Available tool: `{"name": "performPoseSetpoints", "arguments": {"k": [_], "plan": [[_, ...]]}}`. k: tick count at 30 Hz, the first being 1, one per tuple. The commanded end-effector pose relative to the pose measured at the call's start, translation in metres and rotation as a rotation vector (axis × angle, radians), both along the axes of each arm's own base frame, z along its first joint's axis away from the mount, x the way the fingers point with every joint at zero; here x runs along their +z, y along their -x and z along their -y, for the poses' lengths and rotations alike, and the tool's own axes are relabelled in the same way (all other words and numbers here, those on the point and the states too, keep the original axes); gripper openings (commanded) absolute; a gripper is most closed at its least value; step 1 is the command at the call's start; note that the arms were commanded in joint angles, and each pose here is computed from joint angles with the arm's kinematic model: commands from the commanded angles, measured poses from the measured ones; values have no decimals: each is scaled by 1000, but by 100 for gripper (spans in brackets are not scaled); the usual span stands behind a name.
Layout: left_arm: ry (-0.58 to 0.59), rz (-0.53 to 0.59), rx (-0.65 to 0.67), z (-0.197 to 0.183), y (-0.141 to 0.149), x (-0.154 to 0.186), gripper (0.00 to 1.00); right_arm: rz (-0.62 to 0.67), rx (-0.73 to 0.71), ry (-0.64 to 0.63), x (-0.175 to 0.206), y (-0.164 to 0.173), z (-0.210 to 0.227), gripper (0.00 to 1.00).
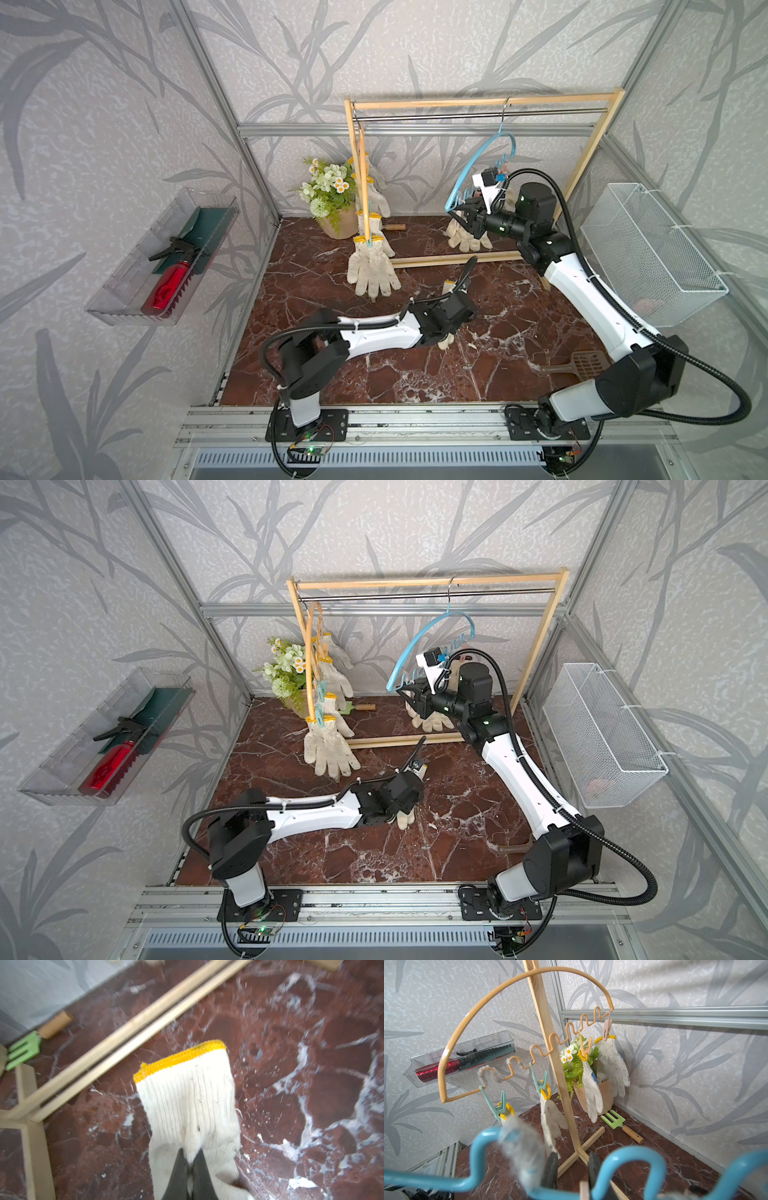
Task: Clip the gloves onto a hanger to dry
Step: Pick up the glove from the center of the board, then clamp the glove onto the hanger.
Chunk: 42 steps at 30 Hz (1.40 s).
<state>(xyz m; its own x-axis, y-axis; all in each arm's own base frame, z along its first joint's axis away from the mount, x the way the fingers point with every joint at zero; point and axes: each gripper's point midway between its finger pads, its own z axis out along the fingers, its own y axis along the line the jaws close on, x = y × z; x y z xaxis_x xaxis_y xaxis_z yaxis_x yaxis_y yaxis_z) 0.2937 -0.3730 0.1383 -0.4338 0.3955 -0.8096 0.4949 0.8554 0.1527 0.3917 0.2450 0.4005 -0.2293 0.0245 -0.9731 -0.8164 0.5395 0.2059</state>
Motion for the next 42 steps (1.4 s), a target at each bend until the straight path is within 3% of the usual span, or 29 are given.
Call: {"name": "performPoseSetpoints", "arguments": {"k": [1,10,18,28,42], "plan": [[181,277,29,-1,-15,68,0,38,7,-27,14,8,2,25],[302,587,29,-21,-16,136,0,34,17,-44,18,9,1,25],[282,710,35,-27,-29,168,0,21,26,-50,16,9,0,25],[252,735,42,-28,-47,174,0,6,37,-71,18,9,-2,25],[245,750,42,-25,-51,182,0,-7,48,-80,14,9,-3,22]]}}
